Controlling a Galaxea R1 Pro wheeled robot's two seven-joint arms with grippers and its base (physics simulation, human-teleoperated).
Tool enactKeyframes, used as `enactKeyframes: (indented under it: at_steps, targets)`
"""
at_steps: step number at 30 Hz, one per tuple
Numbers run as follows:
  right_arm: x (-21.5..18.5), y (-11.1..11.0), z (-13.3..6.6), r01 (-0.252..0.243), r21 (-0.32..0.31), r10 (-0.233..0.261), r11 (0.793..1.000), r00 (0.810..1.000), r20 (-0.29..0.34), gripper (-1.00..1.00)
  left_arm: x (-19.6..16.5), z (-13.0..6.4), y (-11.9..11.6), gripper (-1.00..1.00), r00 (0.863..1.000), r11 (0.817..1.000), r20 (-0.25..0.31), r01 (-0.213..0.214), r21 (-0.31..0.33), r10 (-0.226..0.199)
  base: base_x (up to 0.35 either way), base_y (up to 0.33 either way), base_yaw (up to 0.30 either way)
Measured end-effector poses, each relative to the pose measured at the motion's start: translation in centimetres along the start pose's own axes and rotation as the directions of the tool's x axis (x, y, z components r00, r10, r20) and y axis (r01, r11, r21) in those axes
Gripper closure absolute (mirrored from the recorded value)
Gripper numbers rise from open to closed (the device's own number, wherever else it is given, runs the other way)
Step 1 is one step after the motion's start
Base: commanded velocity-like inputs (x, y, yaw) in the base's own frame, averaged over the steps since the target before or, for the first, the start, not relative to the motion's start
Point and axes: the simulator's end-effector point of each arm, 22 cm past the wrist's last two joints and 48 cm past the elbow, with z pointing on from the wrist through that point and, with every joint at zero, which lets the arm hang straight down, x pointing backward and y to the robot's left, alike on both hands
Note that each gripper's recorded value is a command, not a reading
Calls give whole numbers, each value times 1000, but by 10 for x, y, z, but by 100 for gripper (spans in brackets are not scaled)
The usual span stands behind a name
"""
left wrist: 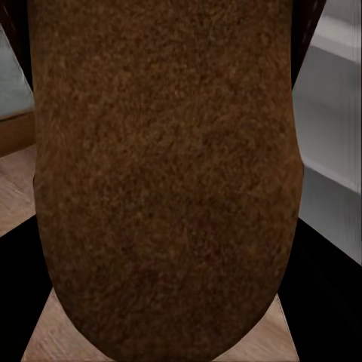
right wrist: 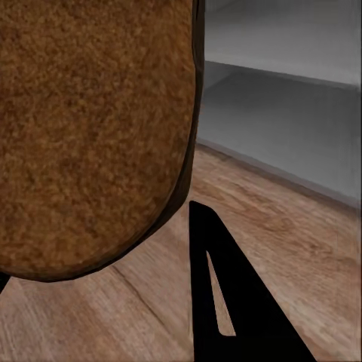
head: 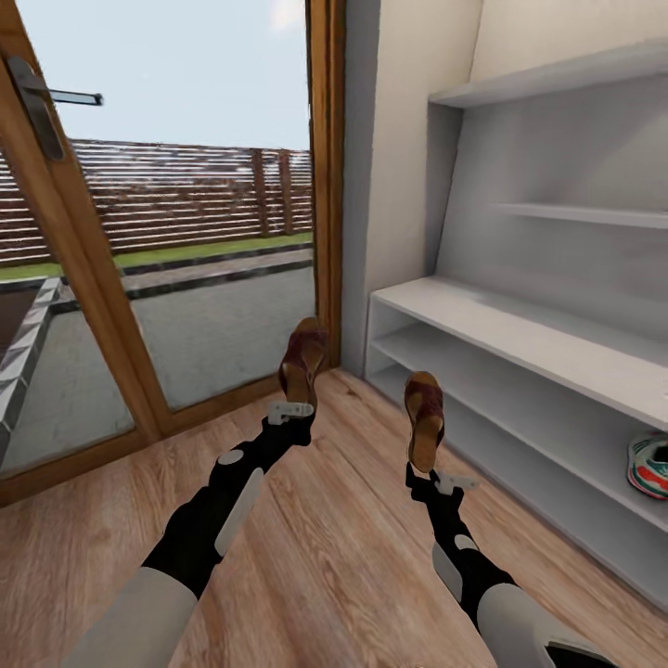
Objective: Pick up the two gym shoes and the two sandals from the corridor floor and place them onto the hallstand (shoe rack) in the corridor, making sure they are on the rack and not on the floor. Arrange them so the two gym shoes are next to each other and the two sandals are next to each other.
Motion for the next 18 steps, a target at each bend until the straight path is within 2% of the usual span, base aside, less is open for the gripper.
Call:
enactKeyframes:
  at_steps: [8,18]
  targets:
    - [1,0,0,0,0,0,1000,1000,-2,100,0,0,0,100,1000,1000,0,0,1,0,72,66,-255]
    - [0,0,0,0,0,0,1000,1000,-1,100,0,0,0,100,1000,1000,0,0,0,0,233,232,-255]
